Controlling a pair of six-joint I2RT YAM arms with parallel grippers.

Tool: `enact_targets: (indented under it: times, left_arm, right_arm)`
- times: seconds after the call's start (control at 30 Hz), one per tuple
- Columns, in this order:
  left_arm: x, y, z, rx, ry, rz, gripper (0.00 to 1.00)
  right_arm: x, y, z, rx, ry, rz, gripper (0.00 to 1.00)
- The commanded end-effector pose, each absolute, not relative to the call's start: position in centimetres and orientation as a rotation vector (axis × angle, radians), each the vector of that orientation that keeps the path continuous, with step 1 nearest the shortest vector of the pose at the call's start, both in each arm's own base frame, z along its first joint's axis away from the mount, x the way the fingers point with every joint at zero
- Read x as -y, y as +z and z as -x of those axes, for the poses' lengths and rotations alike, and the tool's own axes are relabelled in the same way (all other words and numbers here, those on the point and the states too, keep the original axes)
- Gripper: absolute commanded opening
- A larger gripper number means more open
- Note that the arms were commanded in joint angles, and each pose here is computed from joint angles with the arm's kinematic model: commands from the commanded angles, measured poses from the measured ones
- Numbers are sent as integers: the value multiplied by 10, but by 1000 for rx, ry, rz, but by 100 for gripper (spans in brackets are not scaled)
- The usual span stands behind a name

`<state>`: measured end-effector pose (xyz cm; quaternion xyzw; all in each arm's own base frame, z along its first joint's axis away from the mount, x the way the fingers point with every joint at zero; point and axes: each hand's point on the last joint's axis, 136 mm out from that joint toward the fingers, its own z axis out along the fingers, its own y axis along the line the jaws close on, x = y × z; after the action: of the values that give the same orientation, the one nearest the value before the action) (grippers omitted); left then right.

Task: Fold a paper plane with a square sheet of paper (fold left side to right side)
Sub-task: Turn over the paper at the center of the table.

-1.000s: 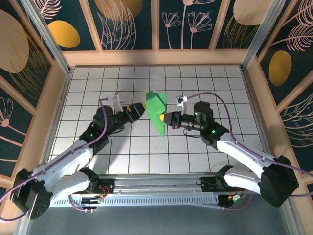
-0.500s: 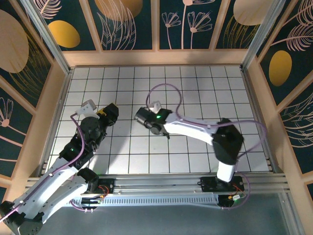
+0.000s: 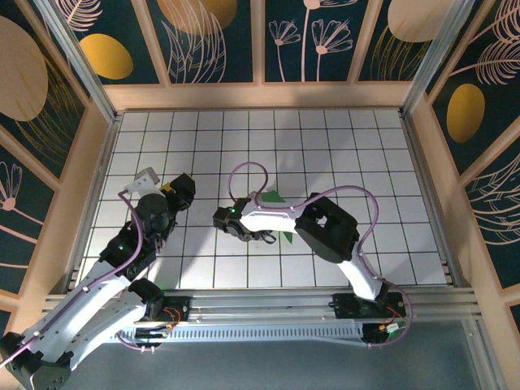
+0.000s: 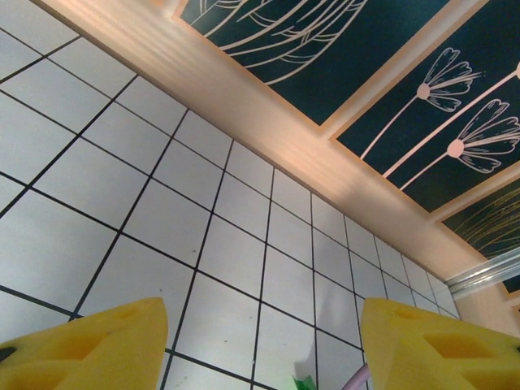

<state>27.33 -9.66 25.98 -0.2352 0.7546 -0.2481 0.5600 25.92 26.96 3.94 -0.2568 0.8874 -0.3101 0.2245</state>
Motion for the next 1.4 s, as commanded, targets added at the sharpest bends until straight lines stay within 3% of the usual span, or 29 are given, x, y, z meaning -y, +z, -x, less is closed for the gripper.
enact_targets:
  times: [0.0, 0.3, 0.6, 0.7, 1.1, 1.37]
  left_arm:
    - [97, 256, -273, -1789, -577, 554, 64]
    - [107, 252, -278, -1815, -592, 520, 65]
    - [118, 254, -284, -1824, -632, 507, 68]
    - [123, 251, -286, -1838, -646, 504, 69]
    - [157, 235, -296, -1927, -754, 446, 71]
    - [208, 194, -303, -2094, -938, 381, 65]
  right_arm:
    - [-279, 38, -260, -2458, -819, 702, 11]
    - [-297, 38, -252, -2574, -557, 672, 38]
    - [-314, 78, -254, -2612, -95, 537, 81]
    - [-315, 99, -256, -2589, 78, 477, 89]
    - [-250, 159, -274, -2400, 631, 102, 93]
    - [-171, 155, -279, -2219, 908, -324, 94]
